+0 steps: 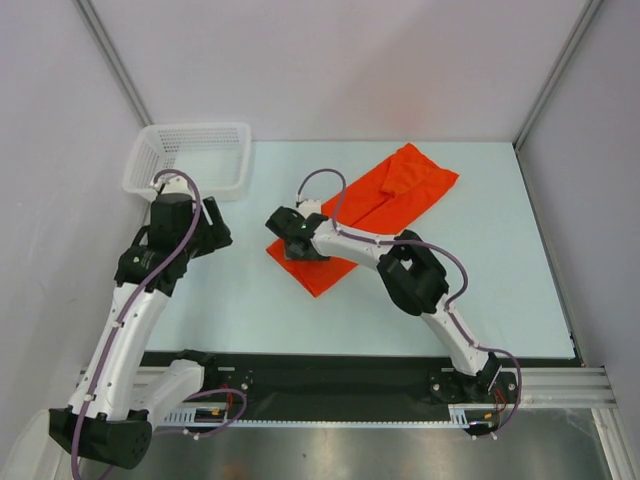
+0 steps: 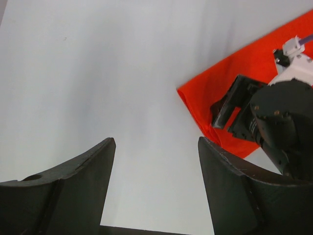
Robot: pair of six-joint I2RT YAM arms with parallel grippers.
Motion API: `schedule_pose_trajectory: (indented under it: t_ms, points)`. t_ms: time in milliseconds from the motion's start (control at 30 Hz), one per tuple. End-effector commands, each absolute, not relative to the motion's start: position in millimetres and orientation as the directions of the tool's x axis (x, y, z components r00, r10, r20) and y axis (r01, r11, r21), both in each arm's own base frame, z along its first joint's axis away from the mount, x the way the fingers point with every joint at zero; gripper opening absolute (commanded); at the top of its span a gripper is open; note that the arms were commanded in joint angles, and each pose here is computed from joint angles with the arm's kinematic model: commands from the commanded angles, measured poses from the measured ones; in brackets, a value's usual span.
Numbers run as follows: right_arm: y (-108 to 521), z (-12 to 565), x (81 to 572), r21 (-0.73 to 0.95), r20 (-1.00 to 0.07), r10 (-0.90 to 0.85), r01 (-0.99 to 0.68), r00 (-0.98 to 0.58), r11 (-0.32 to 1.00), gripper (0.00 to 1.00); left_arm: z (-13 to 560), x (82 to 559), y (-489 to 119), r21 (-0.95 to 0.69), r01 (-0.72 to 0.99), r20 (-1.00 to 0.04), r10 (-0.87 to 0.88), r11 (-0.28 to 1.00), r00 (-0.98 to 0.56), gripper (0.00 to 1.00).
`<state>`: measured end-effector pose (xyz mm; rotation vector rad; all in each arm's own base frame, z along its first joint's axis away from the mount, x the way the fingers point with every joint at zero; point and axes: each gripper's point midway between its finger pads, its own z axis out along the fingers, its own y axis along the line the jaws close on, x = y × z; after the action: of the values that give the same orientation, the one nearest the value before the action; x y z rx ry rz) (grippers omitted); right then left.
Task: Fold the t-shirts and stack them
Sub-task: Fold the tshirt
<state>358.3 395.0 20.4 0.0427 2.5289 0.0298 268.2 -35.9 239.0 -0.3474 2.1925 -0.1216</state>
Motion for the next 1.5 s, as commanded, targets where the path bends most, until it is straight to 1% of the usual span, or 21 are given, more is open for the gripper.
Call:
schedule_pose_trajectory:
  t_ms: [0, 133, 167, 233, 300, 433, 567, 667, 700, 800, 833, 967, 1000, 1067, 1100, 1133, 1200, 1267, 1333, 1367, 1467]
  points:
    - [370, -34, 277, -0.066, -0.338, -0.109, -0.092, -0.935, 0.994, 0.72, 262, 267, -35, -0.229, -0.173, -0.8, -0.287, 0.958, -0.527, 0.75]
    - [341, -23, 249, -0.045, -0.312, -0.146, -0.139, -0.939, 0.989, 0.72, 261, 262, -36, -0.235, -0.165, -0.796, -0.287, 0.958, -0.533, 0.75]
    - [317, -38, 227, -0.089, -0.254, -0.197, -0.18, -0.947, 0.98, 0.71, 261, 261, -38, -0.24, -0.157, -0.794, -0.287, 0.958, -0.536, 0.75]
    - [304, -25, 212, -0.073, -0.263, -0.227, -0.216, -0.938, 0.974, 0.72, 257, 260, -40, -0.248, -0.147, -0.787, -0.288, 0.958, -0.546, 0.74]
    - [272, -33, 180, -0.096, -0.2, -0.266, -0.252, -0.943, 0.963, 0.72, 255, 259, -45, -0.265, -0.126, -0.778, -0.289, 0.956, -0.558, 0.74]
    - [233, -21, 143, -0.112, -0.17, -0.317, -0.301, -0.933, 0.947, 0.73, 248, 262, -56, -0.3, -0.09, -0.763, -0.295, 0.95, -0.575, 0.73]
    - [206, -3, 126, -0.09, -0.194, -0.299, -0.287, -0.934, 0.954, 0.75, 243, 269, -74, -0.354, -0.028, -0.748, -0.301, 0.935, -0.592, 0.73]
    - [209, 30, 135, -0.037, -0.287, -0.287, -0.289, -0.914, 0.957, 0.81, 236, 279, -93, -0.349, 0.016, -0.747, -0.268, 0.937, -0.608, 0.72]
    - [213, 49, 141, -0.001, -0.326, -0.264, -0.279, -0.908, 0.96, 0.88, 235, 285, -108, -0.343, 0.049, -0.748, -0.241, 0.938, -0.618, 0.73]
    - [224, 100, 176, 0.098, -0.431, -0.17, -0.233, -0.886, 0.968, 0.9, 231, 301, -143, -0.35, 0.115, -0.736, -0.197, 0.93, -0.648, 0.75]
    - [234, 125, 191, 0.153, -0.469, -0.126, -0.221, -0.874, 0.963, 0.94, 231, 306, -150, -0.362, 0.129, -0.732, -0.196, 0.923, -0.652, 0.76]
    - [195, 166, 274, 0.202, -0.543, 0.042, -0.081, -0.839, 0.976, 0.95, 230, 344, -185, -0.4, 0.199, -0.727, -0.177, 0.895, -0.664, 0.78]
    - [189, 174, 295, 0.227, -0.578, 0.081, -0.065, -0.812, 0.972, 0.95, 246, 360, -193, -0.392, 0.236, -0.765, -0.173, 0.889, -0.621, 0.79]
    - [173, 177, 333, 0.268, -0.603, 0.15, -0.022, -0.783, 0.963, 0.94, 237, 384, -209, -0.383, 0.269, -0.774, -0.148, 0.884, -0.615, 0.79]
    - [149, 189, 368, 0.293, -0.661, 0.219, 0.022, -0.718, 0.956, 0.93, 256, 401, -219, -0.385, 0.317, -0.817, -0.16, 0.867, -0.554, 0.8]
    - [146, 180, 385, 0.321, -0.649, 0.243, 0.029, -0.721, 0.947, 0.93, 243, 414, -229, -0.389, 0.329, -0.813, -0.152, 0.861, -0.562, 0.82]
    - [120, 190, 430, 0.373, -0.695, 0.329, 0.071, -0.639, 0.925, 0.91, 264, 439, -248, -0.413, 0.393, -0.846, -0.187, 0.821, -0.499, 0.86]
    - [111, 172, 460, 0.405, -0.673, 0.359, 0.084, -0.647, 0.911, 0.89, 243, 462, -266, -0.43, 0.405, -0.83, -0.177, 0.807, -0.528, 0.86]
    - [98, 183, 492, 0.44, -0.698, 0.392, 0.074, -0.599, 0.895, 0.87, 258, 486, -283, -0.449, 0.446, -0.843, -0.202, 0.774, -0.499, 0.85]
    - [94, 163, 503, 0.442, -0.674, 0.401, 0.096, -0.62, 0.892, 0.86, 224, 501, -294, -0.473, 0.427, -0.813, -0.196, 0.771, -0.548, 0.83]
    - [75, 163, 531, 0.474, -0.691, 0.434, 0.091, -0.577, 0.876, 0.82, 217, 527, -317, -0.511, 0.462, -0.803, -0.212, 0.725, -0.557, 0.79]
